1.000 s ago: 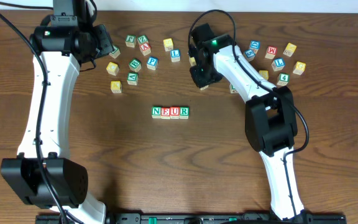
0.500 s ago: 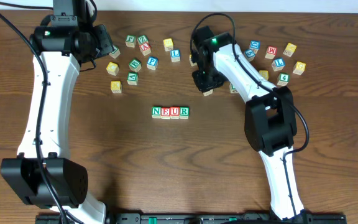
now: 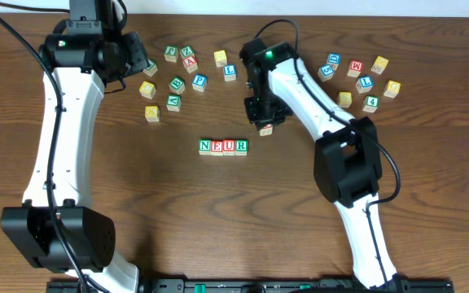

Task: Spell out NEURIPS
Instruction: 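Carry the red I block forward and lower it right of R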

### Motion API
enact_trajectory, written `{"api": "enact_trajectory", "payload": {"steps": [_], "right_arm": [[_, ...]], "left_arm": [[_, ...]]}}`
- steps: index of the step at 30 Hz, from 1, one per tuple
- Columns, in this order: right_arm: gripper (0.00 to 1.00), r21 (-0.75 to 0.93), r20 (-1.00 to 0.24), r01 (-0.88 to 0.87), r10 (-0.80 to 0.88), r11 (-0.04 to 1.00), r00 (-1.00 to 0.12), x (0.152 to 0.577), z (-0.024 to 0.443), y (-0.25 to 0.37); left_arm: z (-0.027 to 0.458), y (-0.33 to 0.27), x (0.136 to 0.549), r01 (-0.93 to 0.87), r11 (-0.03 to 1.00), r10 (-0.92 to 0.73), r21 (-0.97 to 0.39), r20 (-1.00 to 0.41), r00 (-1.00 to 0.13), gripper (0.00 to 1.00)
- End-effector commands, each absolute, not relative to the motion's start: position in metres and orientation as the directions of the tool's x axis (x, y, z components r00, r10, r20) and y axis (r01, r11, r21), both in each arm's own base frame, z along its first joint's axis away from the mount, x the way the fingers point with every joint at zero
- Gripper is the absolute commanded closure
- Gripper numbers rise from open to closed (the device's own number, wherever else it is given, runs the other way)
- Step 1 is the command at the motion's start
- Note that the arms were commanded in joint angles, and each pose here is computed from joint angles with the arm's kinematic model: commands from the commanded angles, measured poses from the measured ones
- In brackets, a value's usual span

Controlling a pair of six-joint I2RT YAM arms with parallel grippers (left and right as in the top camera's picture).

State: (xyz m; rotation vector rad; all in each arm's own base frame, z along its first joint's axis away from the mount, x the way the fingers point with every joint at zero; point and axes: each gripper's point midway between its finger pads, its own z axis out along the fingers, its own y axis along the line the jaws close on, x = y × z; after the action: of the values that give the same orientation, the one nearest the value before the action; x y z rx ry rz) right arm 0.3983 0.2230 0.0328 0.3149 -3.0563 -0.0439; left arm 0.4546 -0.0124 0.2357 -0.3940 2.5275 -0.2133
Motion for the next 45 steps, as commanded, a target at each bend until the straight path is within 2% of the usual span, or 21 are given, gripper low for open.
{"api": "enact_trajectory", "payload": {"steps": [1,15,20,45], "right_arm": [[0.76,0.008,0.079,-0.136,-0.136,0.991,-0.988,0.392,0.026,0.229],[0.75,-0.011,0.128,-0.111,-0.109,0.994,-0.986,0.372,0.013,0.235],[0.69,-0.008,0.146,-0.114,-0.112,0.993,-0.983,0.367,0.013,0.236],[0.69,-0.026,0.203,-0.133,-0.125,0.991,-0.971,0.349,0.016,0.236]], "left_arm": [[0.227,-0.01,0.454,-0.246,0.944,-0.326,-0.221,-0.495,-0.806,0.84],[0.227,-0.01,0.454,-0.246,0.944,-0.326,-0.221,-0.495,-0.806,0.84],[0.227,-0.01,0.454,-0.247,0.944,-0.326,-0.221,-0.494,-0.806,0.84],[0.227,-0.01,0.454,-0.247,0.944,-0.326,-0.221,-0.494,-0.806,0.84]]}}
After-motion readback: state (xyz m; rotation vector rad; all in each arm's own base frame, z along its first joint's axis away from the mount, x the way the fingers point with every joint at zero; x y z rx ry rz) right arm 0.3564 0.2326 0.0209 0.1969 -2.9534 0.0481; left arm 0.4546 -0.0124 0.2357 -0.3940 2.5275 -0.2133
